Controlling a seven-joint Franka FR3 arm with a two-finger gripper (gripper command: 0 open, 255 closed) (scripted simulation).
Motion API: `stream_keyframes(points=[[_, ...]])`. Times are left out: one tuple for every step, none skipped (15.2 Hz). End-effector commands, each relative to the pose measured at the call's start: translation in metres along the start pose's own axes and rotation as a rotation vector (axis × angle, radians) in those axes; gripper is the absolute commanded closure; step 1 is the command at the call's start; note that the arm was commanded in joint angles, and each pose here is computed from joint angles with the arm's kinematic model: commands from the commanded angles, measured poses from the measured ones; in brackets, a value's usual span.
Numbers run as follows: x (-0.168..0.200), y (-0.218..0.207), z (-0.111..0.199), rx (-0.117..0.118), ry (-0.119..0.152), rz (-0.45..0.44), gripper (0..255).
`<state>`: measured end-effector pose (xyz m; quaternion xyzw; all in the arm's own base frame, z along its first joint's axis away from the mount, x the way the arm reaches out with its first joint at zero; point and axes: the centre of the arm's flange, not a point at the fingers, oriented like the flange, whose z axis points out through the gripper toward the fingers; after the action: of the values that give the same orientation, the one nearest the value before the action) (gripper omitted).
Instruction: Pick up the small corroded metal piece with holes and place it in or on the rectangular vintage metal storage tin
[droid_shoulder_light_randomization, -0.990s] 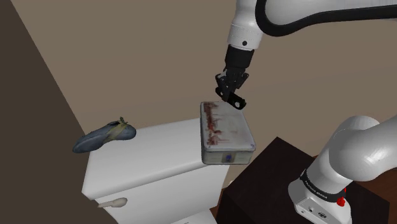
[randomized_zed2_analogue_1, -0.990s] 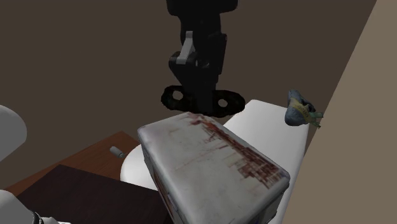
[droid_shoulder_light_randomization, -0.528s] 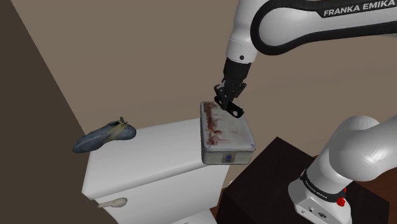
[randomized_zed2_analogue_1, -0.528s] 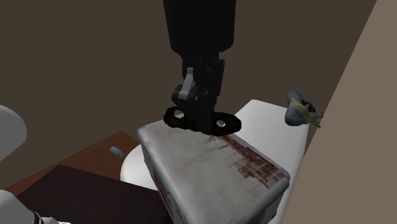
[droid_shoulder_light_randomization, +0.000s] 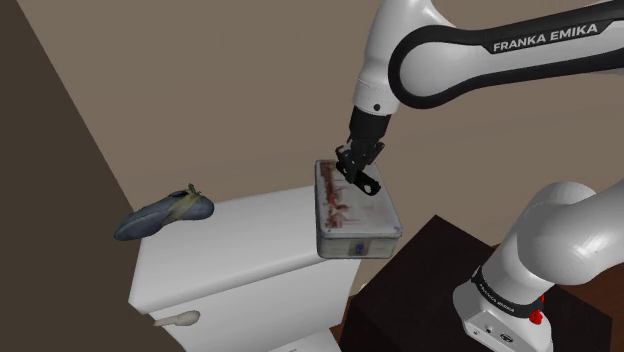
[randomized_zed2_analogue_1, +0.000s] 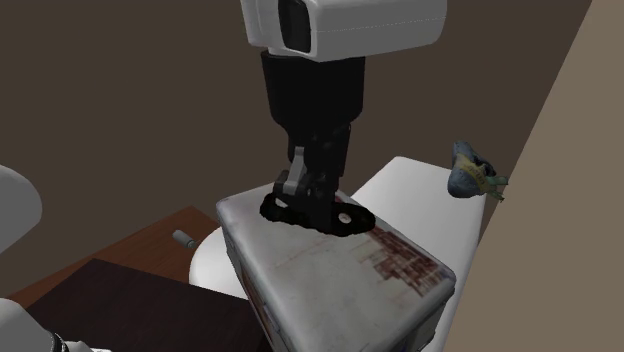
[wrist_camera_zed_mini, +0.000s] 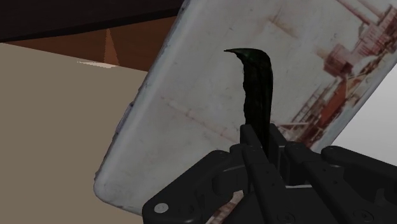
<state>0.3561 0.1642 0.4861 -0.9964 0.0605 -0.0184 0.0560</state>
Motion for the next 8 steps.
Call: stream_keyframes(points=[[-0.0001, 0.0000, 0.0004, 0.000, 0.000, 0.000, 255], [-0.0001, 0.0000, 0.0004, 0.000, 0.000, 0.000, 255], [-0.0001, 0.0000, 0.0004, 0.000, 0.000, 0.000, 255], [-0.0001, 0.0000, 0.0004, 0.000, 0.000, 0.000, 255], [-0.0001, 0.0000, 0.0004, 0.000, 0.000, 0.000, 0], [-0.0001, 0.0000, 0.0004, 0.000, 0.000, 0.000, 0], [-0.0001, 0.0000, 0.0004, 0.000, 0.000, 0.000, 0], [-0.0001, 0.0000, 0.0004, 0.000, 0.000, 0.000, 0]])
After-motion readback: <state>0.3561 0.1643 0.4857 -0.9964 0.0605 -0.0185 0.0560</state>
